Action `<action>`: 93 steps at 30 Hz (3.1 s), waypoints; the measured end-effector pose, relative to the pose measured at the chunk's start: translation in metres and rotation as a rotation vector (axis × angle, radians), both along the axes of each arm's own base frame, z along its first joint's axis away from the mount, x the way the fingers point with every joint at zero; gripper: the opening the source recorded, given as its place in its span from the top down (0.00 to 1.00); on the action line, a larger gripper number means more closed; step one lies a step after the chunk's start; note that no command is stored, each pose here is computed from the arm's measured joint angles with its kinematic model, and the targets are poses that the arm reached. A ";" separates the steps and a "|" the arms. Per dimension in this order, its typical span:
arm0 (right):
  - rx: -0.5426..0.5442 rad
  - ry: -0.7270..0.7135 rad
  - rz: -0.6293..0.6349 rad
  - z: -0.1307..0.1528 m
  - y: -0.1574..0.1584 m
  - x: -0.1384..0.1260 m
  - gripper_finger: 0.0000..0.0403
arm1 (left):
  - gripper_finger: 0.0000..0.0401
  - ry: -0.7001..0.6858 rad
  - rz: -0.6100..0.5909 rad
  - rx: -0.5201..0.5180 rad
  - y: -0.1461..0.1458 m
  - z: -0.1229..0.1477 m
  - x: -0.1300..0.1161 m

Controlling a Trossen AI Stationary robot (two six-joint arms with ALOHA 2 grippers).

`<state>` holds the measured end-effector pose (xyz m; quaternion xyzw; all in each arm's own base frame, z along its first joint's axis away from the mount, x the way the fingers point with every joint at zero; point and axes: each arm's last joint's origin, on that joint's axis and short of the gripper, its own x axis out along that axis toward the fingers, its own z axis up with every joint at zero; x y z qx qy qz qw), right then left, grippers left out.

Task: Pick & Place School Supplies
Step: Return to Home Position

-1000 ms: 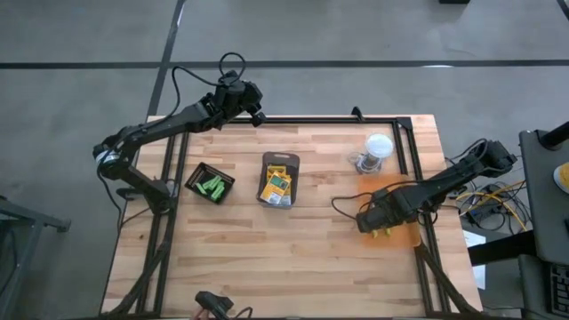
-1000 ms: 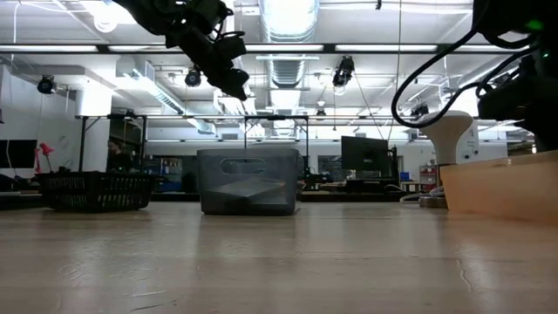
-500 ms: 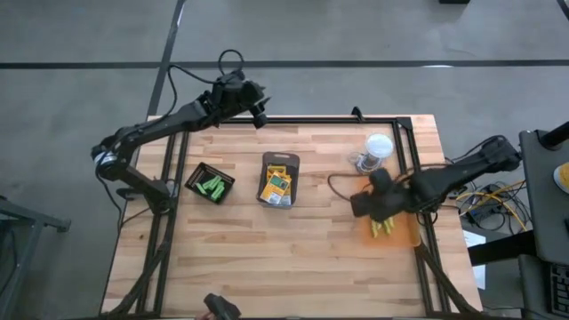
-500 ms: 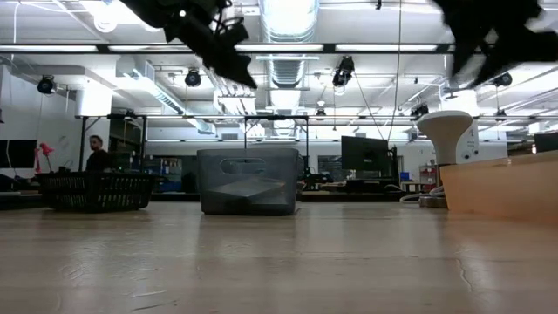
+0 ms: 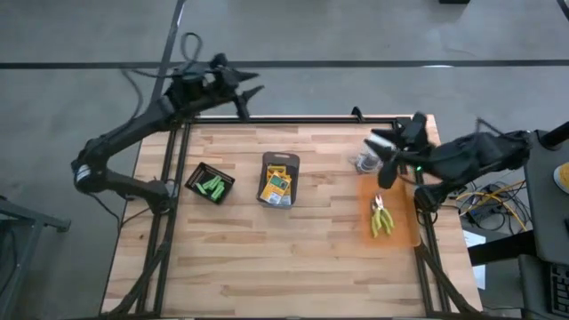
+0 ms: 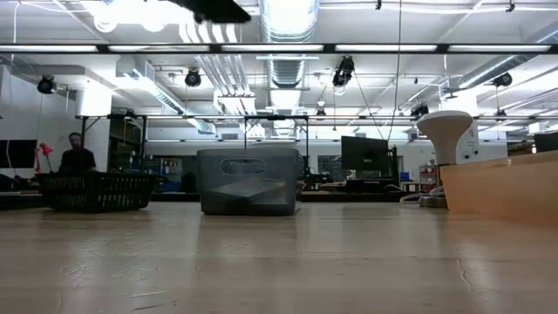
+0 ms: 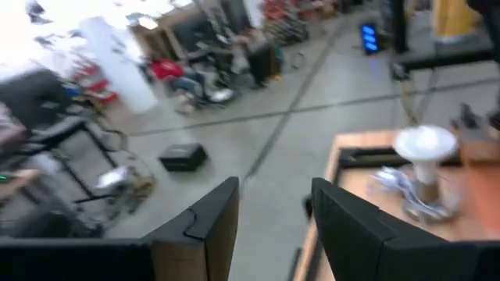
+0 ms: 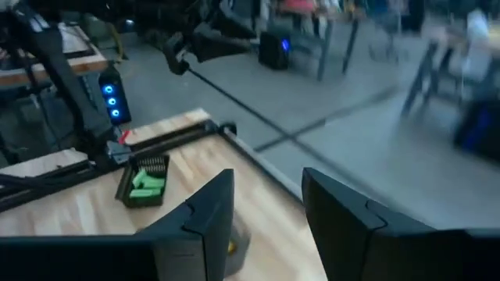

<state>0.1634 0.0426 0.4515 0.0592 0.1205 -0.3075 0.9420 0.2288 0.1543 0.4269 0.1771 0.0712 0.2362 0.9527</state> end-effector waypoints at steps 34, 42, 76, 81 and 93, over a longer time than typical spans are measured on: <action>-0.052 -0.077 0.619 -0.004 0.022 0.020 0.69 | 0.58 0.109 -0.492 -0.191 -0.069 -0.063 -0.075; -0.015 -0.201 0.668 -0.035 0.017 0.004 0.69 | 0.58 -0.022 -0.461 -0.251 -0.059 -0.123 -0.067; 0.009 -0.656 0.617 -0.138 -0.017 -0.076 0.67 | 0.58 -0.190 -0.452 -0.416 -0.090 -0.187 -0.131; -0.027 -0.699 0.610 -0.145 -0.018 -0.077 0.67 | 0.58 -0.271 -0.469 -0.439 -0.095 -0.199 -0.137; 0.034 -0.696 0.615 -0.172 -0.016 -0.073 0.71 | 0.58 -0.290 -0.470 -0.491 -0.100 -0.219 -0.142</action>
